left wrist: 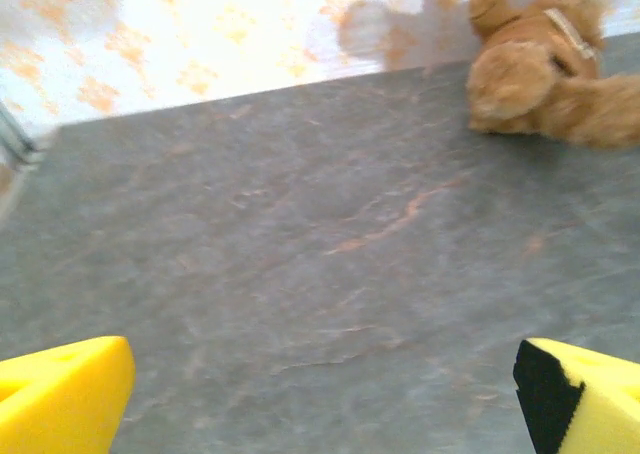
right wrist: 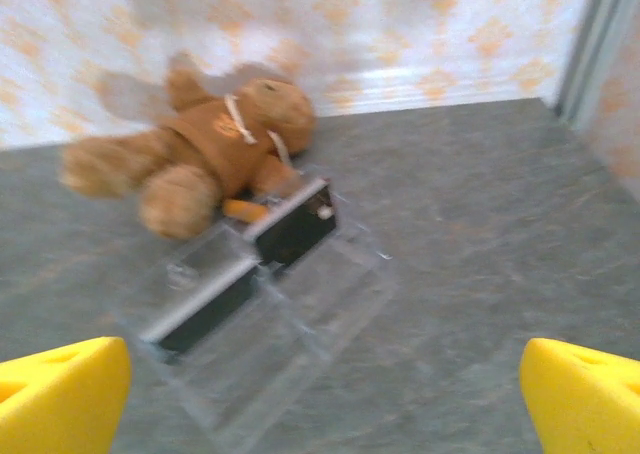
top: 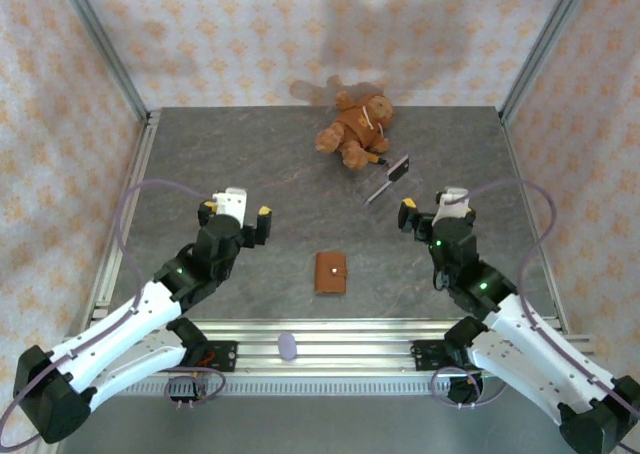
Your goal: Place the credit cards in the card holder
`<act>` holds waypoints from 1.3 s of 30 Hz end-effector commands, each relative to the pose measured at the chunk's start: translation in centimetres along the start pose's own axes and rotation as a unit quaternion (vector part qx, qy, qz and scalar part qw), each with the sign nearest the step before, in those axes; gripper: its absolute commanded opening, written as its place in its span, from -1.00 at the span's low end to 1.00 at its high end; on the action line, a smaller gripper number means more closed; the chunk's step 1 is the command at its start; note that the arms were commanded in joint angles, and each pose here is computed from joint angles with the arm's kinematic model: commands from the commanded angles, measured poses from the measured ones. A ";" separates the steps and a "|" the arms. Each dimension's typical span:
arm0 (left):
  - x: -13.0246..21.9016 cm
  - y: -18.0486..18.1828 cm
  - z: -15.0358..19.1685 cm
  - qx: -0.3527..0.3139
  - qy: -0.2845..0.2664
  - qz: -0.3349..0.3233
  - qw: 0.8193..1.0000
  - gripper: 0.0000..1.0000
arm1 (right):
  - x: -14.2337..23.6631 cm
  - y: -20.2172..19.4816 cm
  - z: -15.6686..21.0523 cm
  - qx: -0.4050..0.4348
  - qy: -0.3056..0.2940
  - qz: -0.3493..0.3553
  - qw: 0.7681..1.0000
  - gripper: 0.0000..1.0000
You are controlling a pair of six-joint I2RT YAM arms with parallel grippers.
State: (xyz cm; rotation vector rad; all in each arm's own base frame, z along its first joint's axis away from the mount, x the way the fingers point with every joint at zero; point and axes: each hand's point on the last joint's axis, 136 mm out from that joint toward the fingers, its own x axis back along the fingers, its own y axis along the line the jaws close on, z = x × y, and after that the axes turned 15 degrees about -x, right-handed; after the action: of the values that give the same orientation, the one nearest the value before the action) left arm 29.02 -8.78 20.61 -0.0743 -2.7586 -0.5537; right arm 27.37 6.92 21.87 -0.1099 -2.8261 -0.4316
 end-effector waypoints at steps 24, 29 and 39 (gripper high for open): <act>-10.8 8.0 9.1 0.065 -0.012 -0.101 0.993 1.00 | -11.8 -9.5 3.9 -0.036 -0.039 0.049 0.997 0.99; -12.3 7.9 10.1 0.067 -0.009 -0.106 0.992 1.00 | -13.5 -11.6 5.3 -0.062 -0.042 0.077 0.994 0.99; -13.0 9.7 11.4 0.093 0.047 -0.142 0.984 1.00 | -15.3 -12.2 5.5 -0.054 0.012 0.124 0.991 0.99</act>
State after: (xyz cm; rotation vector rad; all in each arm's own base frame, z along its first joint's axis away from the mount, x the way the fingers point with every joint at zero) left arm 38.86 3.18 9.65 0.2653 -2.7454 -0.3967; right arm 39.51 -3.10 9.65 -0.4176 -2.7473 -0.5327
